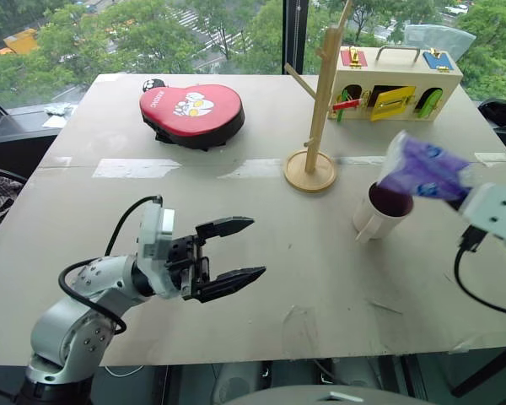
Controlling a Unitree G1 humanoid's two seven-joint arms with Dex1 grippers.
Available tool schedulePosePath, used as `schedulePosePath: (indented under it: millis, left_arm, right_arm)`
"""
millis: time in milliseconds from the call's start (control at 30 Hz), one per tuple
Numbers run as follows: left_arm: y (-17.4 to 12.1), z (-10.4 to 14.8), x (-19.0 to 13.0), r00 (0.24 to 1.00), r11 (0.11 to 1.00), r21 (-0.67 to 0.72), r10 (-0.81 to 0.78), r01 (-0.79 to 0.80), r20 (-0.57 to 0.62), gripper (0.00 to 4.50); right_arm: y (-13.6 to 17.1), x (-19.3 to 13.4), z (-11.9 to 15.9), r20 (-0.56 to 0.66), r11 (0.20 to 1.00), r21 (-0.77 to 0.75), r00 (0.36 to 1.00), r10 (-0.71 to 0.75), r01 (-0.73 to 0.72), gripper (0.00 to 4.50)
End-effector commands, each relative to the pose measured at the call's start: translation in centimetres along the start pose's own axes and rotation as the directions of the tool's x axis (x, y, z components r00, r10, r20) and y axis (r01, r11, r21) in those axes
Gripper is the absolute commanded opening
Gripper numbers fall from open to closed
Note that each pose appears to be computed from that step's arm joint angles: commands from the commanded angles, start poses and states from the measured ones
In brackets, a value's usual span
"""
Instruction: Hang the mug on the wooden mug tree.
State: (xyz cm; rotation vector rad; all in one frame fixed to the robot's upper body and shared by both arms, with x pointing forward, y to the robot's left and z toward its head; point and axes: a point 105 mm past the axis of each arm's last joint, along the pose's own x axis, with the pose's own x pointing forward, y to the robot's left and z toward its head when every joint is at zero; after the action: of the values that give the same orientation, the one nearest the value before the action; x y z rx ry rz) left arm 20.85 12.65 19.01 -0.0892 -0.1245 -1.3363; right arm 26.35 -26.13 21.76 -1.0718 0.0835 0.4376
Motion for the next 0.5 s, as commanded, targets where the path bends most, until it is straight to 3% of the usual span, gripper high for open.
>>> schedulePosePath:
  millis: [33, 233, 433, 500]
  left_arm:
    - [0.1, 2.0, 0.9, 0.997, 0.999, 0.032, -0.02, 0.018, 0.081, 4.5]
    - [-0.5, 3.7, 3.1, 0.989, 0.994, 0.06, -0.093, 0.086, 0.115, 4.5]
    - [-0.7, 3.7, 4.1, 0.988, 0.99, 0.056, -0.13, 0.126, 0.087, 4.5]
    - [-0.7, 3.6, 4.3, 0.987, 0.99, 0.056, -0.137, 0.132, 0.082, 4.5]
  right_arm:
    - [-1.9, -1.7, -2.4, -0.108, 0.996, 0.022, 0.991, -0.083, 0.085, 0.03]
    - [-0.3, -1.4, -9.0, -0.307, 0.981, 0.134, 0.947, -0.095, 0.142, 0.03]
    - [2.3, 3.3, -13.0, -0.348, 0.962, 0.242, 0.937, -0.031, 0.122, 0.03]
    - [3.2, 5.1, -13.6, -0.328, 0.964, 0.261, 0.944, 0.031, 0.058, 0.81]
